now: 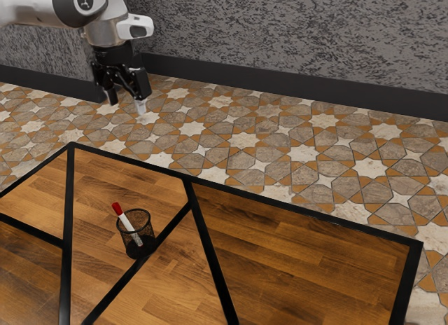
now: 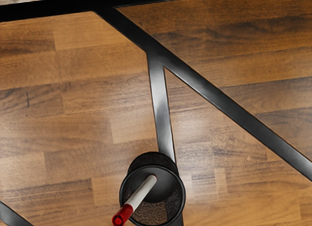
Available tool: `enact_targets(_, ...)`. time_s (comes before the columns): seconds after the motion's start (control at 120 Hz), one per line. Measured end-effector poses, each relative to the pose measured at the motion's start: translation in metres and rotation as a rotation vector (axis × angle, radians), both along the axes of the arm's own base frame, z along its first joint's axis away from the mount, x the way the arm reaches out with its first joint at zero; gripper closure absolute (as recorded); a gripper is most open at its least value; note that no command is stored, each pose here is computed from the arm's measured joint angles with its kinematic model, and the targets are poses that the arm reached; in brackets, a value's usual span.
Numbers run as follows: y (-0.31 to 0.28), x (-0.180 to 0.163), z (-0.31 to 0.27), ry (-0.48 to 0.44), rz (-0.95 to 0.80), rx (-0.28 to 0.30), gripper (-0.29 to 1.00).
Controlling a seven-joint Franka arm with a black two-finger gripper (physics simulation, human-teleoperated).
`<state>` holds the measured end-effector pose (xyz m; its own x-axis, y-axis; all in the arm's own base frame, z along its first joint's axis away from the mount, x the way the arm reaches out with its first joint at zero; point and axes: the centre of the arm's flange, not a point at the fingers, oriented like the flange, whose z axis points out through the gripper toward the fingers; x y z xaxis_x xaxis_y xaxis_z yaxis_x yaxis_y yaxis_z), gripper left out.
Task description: Take the marker out of the pen holder and place it to the left of the pen holder.
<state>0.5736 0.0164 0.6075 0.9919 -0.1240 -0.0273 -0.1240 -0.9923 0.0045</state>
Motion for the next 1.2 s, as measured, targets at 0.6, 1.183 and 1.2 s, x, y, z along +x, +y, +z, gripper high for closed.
enact_targets(0.6,0.072,-0.095,-0.119,0.1,0.165,-0.14,0.0)
enact_targets(1.183,0.074,-0.101,-0.236,0.011,0.261,-0.137,0.0)
enact_targets(1.2,0.074,-0.1,-0.236,0.007,0.263,-0.137,0.0)
